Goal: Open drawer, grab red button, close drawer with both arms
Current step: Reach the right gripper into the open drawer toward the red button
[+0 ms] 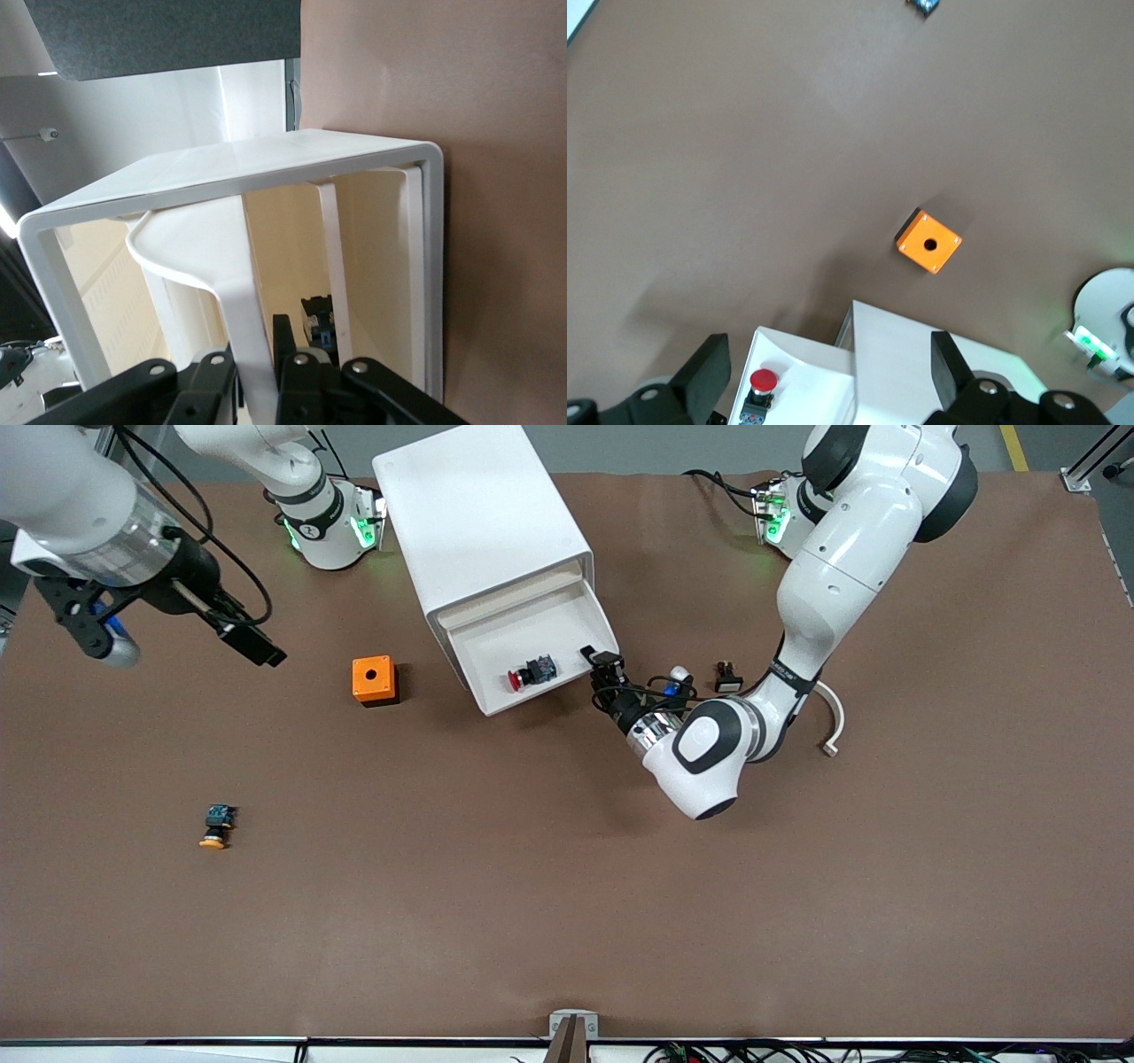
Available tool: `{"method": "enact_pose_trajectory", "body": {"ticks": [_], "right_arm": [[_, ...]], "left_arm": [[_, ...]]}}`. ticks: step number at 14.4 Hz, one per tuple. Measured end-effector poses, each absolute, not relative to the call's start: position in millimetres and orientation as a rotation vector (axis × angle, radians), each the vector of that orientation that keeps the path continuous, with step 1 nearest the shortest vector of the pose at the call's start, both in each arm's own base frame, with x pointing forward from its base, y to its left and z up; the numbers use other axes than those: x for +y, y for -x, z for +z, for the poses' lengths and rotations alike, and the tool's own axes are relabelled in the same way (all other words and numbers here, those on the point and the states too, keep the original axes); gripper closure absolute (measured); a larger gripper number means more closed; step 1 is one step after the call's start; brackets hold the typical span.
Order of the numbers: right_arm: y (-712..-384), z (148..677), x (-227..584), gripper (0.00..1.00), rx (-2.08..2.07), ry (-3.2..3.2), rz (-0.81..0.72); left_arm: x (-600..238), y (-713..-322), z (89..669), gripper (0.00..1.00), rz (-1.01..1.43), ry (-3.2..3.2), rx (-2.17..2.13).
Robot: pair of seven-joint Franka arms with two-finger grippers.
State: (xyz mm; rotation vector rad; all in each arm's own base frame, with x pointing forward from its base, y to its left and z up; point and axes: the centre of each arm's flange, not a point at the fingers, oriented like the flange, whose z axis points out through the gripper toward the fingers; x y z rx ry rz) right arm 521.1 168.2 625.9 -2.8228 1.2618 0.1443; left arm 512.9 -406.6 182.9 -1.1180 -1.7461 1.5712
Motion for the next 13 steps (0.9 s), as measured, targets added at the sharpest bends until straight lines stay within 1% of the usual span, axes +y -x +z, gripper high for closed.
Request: {"method": "enact_pose_trajectory", "body": {"ticks": [3, 4, 8, 10, 11, 12, 13], "right_arm": [[-521, 613, 209, 0.0, 1.34, 2.785, 0.129], [-521, 608, 221, 0.0, 1.369, 2.771, 0.126], [-523, 586, 274, 0.0, 1.434, 2.712, 0.088], [-522, 571, 302, 0.0, 1.45, 2.694, 0.076], [-522, 564, 314, 0.0, 1.457, 2.687, 0.072], [-521, 555, 327, 0.0, 1.462, 2.683, 0.067], [-521, 546, 338, 0.0, 1.464, 2.685, 0.062]], "left_arm": [[-398, -520, 183, 0.84, 1.582, 1.108, -1.762], [-397, -521, 183, 0.79, 1.583, 1.108, -1.764], [-395, -527, 184, 0.37, 1.598, 1.133, -1.79], [-392, -539, 191, 0.19, 1.665, 1.224, -1.791], [-390, -546, 198, 0.07, 1.703, 1.273, -1.79], [-387, -555, 206, 0.0, 1.744, 1.327, -1.791], [-383, -565, 214, 0.0, 1.781, 1.391, -1.794]]}}
